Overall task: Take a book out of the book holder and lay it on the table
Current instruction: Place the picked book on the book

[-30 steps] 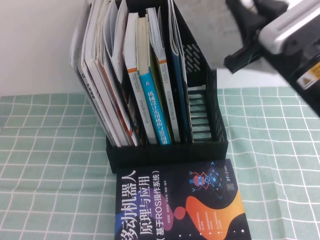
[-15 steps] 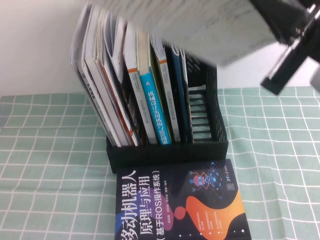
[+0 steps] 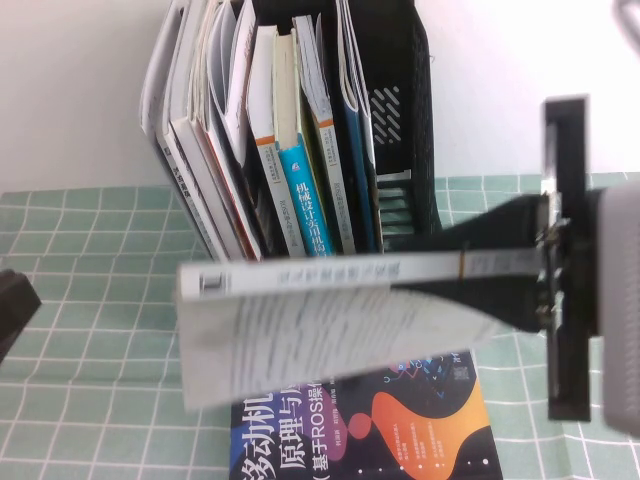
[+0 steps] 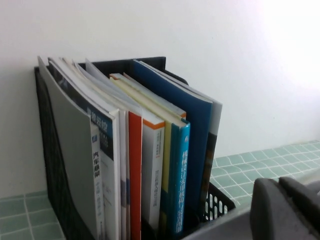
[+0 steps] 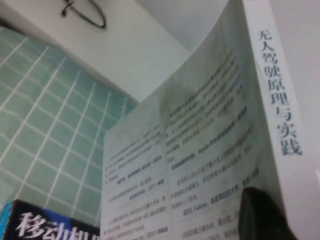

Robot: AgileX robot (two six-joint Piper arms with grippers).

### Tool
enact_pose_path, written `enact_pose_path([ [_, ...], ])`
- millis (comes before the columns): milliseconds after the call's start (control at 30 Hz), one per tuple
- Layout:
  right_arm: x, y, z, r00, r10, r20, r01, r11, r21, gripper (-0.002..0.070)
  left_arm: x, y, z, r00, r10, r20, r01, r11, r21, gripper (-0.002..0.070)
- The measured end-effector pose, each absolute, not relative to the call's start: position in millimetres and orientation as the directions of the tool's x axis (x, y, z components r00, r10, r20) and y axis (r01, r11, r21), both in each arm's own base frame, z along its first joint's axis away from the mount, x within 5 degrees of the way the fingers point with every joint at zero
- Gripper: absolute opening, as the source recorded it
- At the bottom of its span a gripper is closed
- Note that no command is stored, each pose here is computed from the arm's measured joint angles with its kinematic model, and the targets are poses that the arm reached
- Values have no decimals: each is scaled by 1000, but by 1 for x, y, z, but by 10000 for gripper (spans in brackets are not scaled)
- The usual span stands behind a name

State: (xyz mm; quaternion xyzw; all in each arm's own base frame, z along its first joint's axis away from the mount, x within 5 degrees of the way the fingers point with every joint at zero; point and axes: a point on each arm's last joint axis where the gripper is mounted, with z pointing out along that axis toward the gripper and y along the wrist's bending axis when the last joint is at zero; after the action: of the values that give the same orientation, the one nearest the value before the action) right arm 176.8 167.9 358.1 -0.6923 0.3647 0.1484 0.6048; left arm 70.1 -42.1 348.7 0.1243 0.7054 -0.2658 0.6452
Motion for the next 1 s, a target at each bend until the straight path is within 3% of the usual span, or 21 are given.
enact_pose_path([
  [200, 190, 188, 330, 647, -396, -651, -729, -72, -681, 116, 73, -42, 340, -155, -211, -965, 494, 830, -260, -3],
  [533, 239, 209, 263, 589, -573, -569, -741, -103, -663, 116, 73, -41, 342, -143, -225, -964, 488, 831, -266, -3],
  [733, 248, 215, 255, 581, -566, -585, -736, -58, -675, 116, 73, -41, 342, -139, -223, -965, 488, 832, -263, -2],
  [1000, 256, 214, 254, 608, -592, -529, -677, -39, -735, 116, 73, -41, 342, -138, -223, -965, 488, 833, -262, -3],
])
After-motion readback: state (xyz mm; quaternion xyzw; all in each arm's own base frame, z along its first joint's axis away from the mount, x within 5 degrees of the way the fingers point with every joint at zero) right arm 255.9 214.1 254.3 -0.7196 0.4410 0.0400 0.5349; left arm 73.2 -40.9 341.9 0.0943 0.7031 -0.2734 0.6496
